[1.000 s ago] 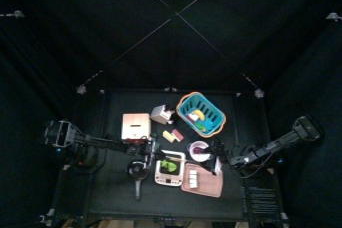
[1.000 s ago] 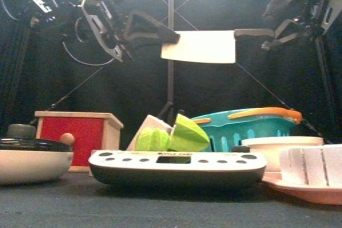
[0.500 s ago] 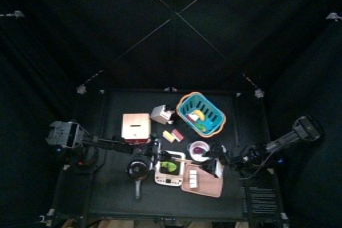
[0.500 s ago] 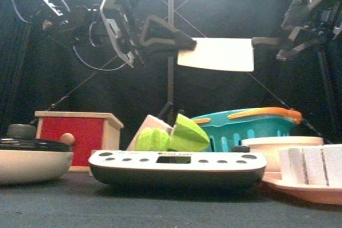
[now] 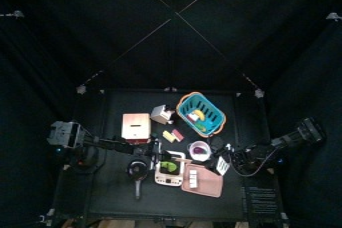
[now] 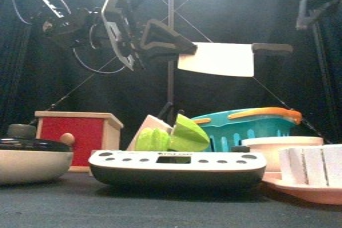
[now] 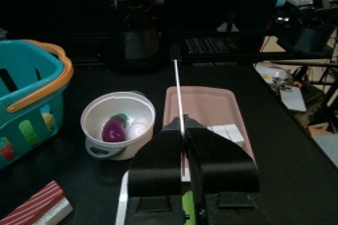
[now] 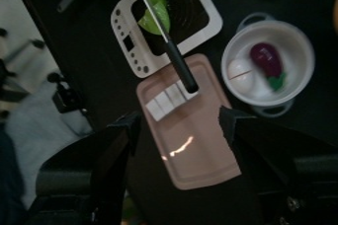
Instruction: Regrasp cleaver
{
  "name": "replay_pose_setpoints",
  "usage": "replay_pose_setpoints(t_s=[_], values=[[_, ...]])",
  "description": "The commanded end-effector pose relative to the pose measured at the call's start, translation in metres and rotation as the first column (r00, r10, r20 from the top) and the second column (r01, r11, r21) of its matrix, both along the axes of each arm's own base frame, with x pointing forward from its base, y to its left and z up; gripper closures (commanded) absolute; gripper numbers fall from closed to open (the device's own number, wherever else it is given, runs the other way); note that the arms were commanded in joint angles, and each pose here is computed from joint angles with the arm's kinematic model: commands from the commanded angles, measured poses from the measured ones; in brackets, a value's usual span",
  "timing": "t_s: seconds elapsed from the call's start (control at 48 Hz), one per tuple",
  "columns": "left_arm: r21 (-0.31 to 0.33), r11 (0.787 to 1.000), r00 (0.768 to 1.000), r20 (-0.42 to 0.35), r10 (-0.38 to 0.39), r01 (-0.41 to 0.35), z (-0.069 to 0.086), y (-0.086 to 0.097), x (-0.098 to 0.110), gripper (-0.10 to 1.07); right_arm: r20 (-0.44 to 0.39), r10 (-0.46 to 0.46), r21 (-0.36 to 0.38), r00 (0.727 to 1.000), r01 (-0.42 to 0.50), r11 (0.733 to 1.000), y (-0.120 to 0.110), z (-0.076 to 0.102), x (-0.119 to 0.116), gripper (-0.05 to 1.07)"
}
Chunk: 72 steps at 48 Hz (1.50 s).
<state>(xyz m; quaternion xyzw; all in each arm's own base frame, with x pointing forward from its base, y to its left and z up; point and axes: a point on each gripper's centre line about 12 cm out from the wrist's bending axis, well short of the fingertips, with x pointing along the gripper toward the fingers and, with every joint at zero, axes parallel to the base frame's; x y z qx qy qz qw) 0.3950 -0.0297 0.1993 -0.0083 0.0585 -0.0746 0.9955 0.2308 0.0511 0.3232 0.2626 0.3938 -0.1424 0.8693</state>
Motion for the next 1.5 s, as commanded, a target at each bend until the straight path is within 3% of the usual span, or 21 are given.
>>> replay_pose_setpoints(t_s=[0.0,0.104,0.333,0.5,0.625,1.271,1.479], values=[[-0.001,1.0,1.0,0.026,0.003,-0.003,0.008,0.001,0.002,0.69,0.037,0.08,-0.109,0.996,-0.076,0.991,-0.007,0.017,0.002,0.08],[-0.005,1.0,0.999,0.032,0.003,-0.003,0.009,0.001,0.002,0.69,0.075,0.175,-0.178,0.982,-0.159,0.971,-0.005,0.003,0.005,0.08],[0.003,1.0,0.999,0.045,0.0,0.0,0.009,0.001,0.005,0.69,0.194,0.272,-0.194,0.943,-0.235,0.952,0.0,-0.033,0.012,0.08],[0.03,1.0,0.997,0.076,-0.008,0.006,0.01,-0.001,0.009,0.69,0.216,0.293,-0.217,0.931,-0.247,0.944,-0.002,-0.048,0.012,0.08],[0.061,0.998,0.995,0.096,-0.015,0.009,0.011,-0.002,0.013,0.69,0.201,0.27,-0.214,0.942,-0.226,0.95,-0.009,-0.058,0.015,0.08],[0.048,0.999,0.993,0.121,0.009,-0.015,0.009,0.0,0.018,0.69,0.168,0.241,-0.197,0.956,-0.207,0.958,-0.015,-0.072,0.023,0.09],[0.039,0.999,0.994,0.112,0.02,-0.024,0.005,0.001,0.02,0.69,0.163,0.24,-0.196,0.957,-0.207,0.959,-0.015,-0.073,0.023,0.23]])
